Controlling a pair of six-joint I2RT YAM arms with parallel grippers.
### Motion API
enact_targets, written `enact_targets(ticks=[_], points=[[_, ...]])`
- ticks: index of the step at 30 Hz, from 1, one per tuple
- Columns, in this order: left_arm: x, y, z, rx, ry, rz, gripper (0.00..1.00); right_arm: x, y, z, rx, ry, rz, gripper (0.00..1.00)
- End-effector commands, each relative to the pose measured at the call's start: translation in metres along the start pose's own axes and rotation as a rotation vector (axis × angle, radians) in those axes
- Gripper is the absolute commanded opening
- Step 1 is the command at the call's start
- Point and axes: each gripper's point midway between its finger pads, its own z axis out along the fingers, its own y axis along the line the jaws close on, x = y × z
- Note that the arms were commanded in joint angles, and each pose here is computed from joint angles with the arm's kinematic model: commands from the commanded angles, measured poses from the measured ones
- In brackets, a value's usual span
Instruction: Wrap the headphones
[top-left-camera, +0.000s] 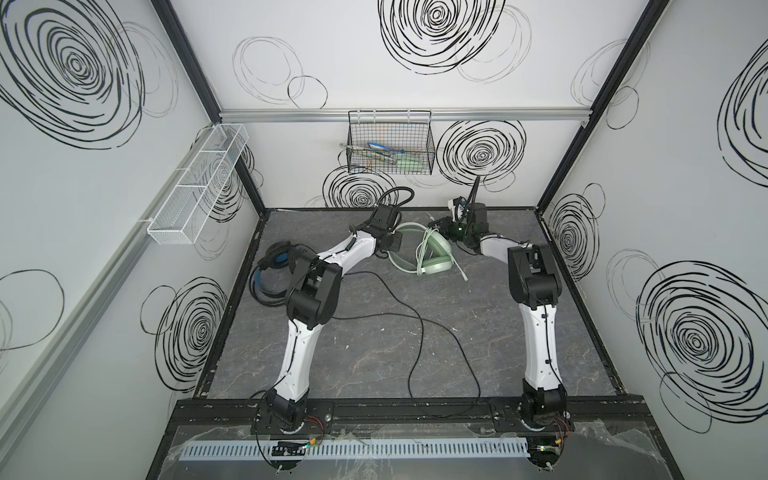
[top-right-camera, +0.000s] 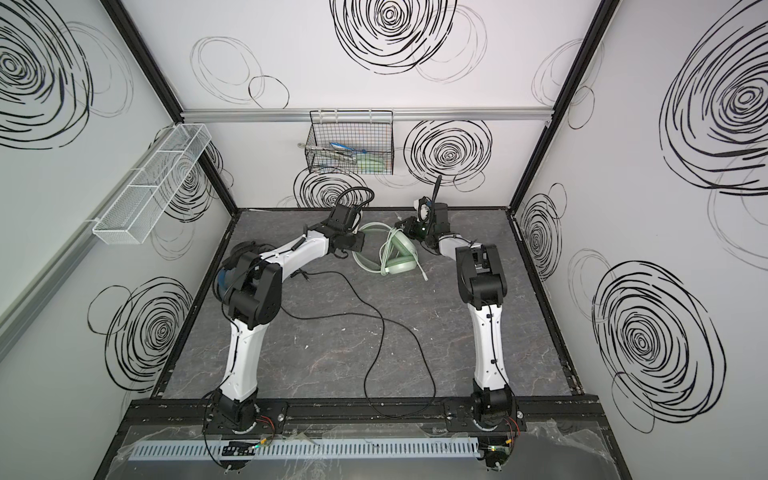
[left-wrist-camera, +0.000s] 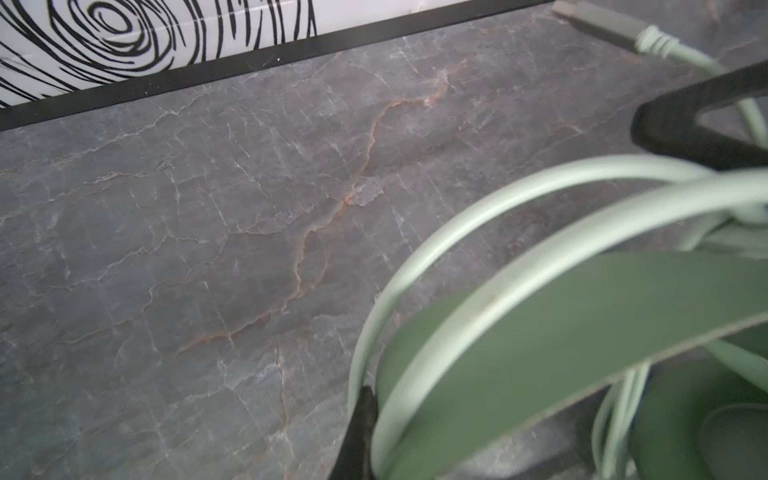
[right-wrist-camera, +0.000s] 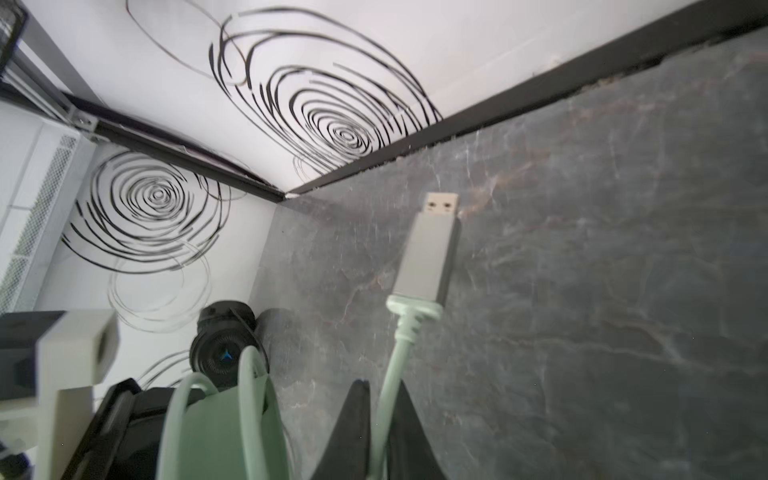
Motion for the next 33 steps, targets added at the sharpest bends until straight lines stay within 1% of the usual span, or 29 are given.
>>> enact_targets(ticks=[1,5,9,12,14,17,18,20,22,24,25,29,32,33], points=[[-0.016,0.007,0.015,-0.040,0.009,-0.050,0.00,-0.023,0.002,0.002,-0.064,-0.039,-0.027,0.20],[-0.019,0.007,0.037,-0.039,0.018,-0.068,0.00,-0.043,-0.017,0.006,-0.076,-0.093,0.009,0.32],[-0.017,0.011,0.046,-0.041,0.019,-0.083,0.00,-0.057,-0.032,0.012,-0.059,-0.122,0.043,0.54],[-0.016,0.012,0.052,-0.023,0.018,-0.097,0.00,-0.073,-0.037,0.012,-0.026,-0.154,0.063,0.61],[-0.013,0.013,0.056,-0.022,0.026,-0.106,0.00,-0.087,-0.044,0.010,0.033,-0.185,0.061,0.64],[-0.005,0.012,0.061,-0.021,0.045,-0.120,0.00,-0.114,-0.052,-0.004,0.144,-0.262,0.032,0.75],[-0.004,0.013,0.061,-0.020,0.047,-0.125,0.00,-0.121,-0.054,-0.009,0.183,-0.289,0.026,0.76],[-0.002,0.012,0.063,-0.010,0.055,-0.146,0.00,-0.134,-0.055,-0.021,0.248,-0.331,-0.004,0.83],[-0.001,0.013,0.065,-0.004,0.058,-0.169,0.00,-0.143,-0.053,-0.030,0.298,-0.353,-0.040,0.98],[0.000,0.014,0.067,0.003,0.061,-0.185,0.00,-0.148,-0.052,-0.038,0.353,-0.364,-0.063,0.97],[-0.002,0.013,0.067,0.008,0.058,-0.190,0.02,-0.150,-0.050,-0.041,0.371,-0.368,-0.078,0.97],[-0.004,0.012,0.068,0.028,0.051,-0.203,0.19,-0.163,-0.037,-0.056,0.442,-0.406,-0.107,0.97],[-0.006,0.010,0.067,0.039,0.045,-0.207,0.25,-0.172,-0.023,-0.066,0.487,-0.449,-0.115,0.97],[-0.008,0.011,0.066,0.039,0.041,-0.208,0.26,-0.175,-0.017,-0.070,0.493,-0.460,-0.118,0.97]])
